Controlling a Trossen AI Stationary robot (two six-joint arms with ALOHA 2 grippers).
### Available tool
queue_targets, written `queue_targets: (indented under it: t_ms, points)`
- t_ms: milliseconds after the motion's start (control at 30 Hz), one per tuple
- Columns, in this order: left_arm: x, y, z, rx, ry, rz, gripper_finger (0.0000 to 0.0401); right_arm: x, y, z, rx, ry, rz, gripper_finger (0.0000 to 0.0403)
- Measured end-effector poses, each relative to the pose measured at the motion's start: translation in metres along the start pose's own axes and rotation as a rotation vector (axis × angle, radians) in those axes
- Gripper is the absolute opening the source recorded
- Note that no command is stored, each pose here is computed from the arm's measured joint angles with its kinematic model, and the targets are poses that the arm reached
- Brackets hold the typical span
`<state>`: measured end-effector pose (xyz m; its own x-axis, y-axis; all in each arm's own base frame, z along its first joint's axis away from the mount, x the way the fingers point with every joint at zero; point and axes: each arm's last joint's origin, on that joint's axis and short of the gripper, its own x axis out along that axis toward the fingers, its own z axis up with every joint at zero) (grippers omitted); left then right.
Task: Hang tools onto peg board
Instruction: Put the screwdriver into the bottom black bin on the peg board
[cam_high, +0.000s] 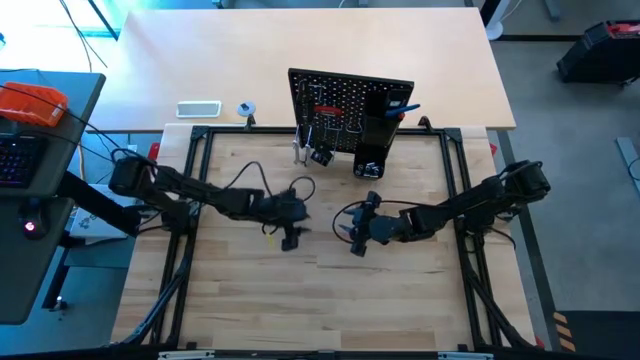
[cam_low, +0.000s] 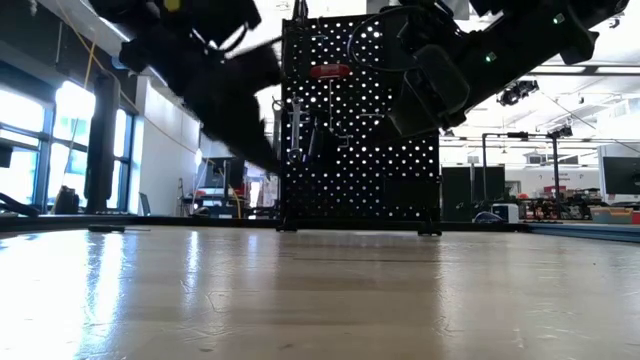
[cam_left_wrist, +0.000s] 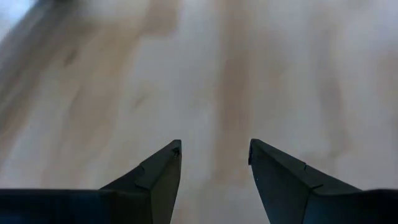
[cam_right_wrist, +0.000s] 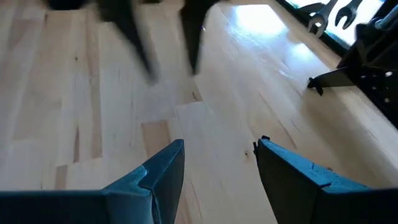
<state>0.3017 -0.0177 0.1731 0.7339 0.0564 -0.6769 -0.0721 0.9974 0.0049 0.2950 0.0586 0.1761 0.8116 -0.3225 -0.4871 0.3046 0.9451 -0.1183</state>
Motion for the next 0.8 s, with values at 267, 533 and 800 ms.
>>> queue_targets:
  t_ms: [267, 533, 800]
  points:
    - [-0.025, 0.041, -0.023, -0.027, 0.258, 0.209, 0.0184, 0.0, 0.001, -0.001, -0.007, 0.014, 0.04, 0.0195]
    - [-0.064, 0.066, -0.048, -0.114, 0.256, 0.308, 0.0184, 0.0, 0.001, -0.001, -0.004, 0.022, 0.045, 0.0195]
    - [-0.094, 0.083, -0.073, -0.269, 0.411, 0.388, 0.0184, 0.0, 0.001, -0.002, -0.006, 0.024, 0.058, 0.0195]
